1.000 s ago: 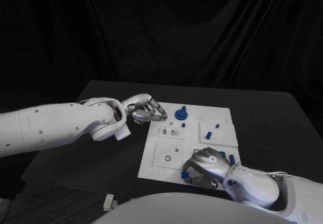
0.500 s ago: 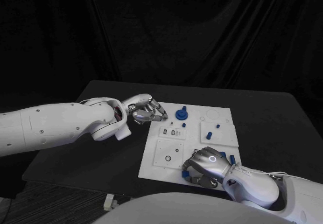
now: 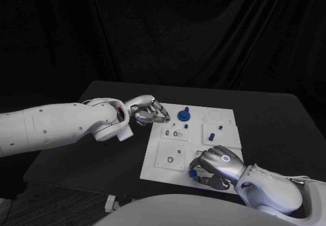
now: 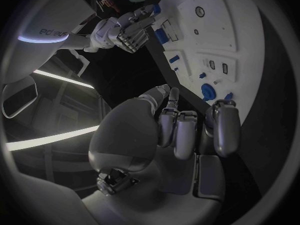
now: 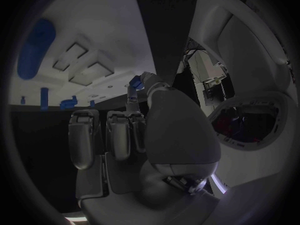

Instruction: Assemble the parts on the task board

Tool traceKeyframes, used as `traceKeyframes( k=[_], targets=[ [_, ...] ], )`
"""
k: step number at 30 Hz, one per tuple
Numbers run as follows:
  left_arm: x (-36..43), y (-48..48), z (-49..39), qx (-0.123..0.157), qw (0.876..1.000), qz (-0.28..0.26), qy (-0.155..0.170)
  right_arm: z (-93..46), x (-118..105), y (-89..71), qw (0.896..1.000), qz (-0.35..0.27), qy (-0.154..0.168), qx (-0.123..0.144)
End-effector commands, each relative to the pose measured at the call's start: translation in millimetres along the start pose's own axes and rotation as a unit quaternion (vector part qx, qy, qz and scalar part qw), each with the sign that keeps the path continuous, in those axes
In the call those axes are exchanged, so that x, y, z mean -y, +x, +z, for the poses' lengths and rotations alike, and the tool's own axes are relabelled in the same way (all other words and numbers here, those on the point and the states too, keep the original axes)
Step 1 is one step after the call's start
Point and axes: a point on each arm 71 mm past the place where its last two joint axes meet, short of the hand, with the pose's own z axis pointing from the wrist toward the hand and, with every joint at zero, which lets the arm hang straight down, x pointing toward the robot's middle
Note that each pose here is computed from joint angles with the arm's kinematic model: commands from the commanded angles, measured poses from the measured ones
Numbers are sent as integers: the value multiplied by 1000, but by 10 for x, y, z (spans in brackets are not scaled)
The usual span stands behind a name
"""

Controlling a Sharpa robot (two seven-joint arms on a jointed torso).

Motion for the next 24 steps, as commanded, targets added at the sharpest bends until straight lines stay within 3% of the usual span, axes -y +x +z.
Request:
traceKeyframes(
  k=[1, 7, 11, 24],
  targets=[
    [8, 29, 16, -15, 1000, -6, 5, 11, 72, -203, 999, 28, 23, 34],
    [-13, 54, 59, -37, 999, -6, -2, 111, 251, -544, 997, 10, 34, 67],
    [-23, 79, 103, -53, 999, -6, -6, 214, 354, -640, 996, -3, 38, 79],
    [-21, 191, 284, -83, 997, -5, -5, 528, 529, -613, 995, -26, 36, 86]
  ],
)
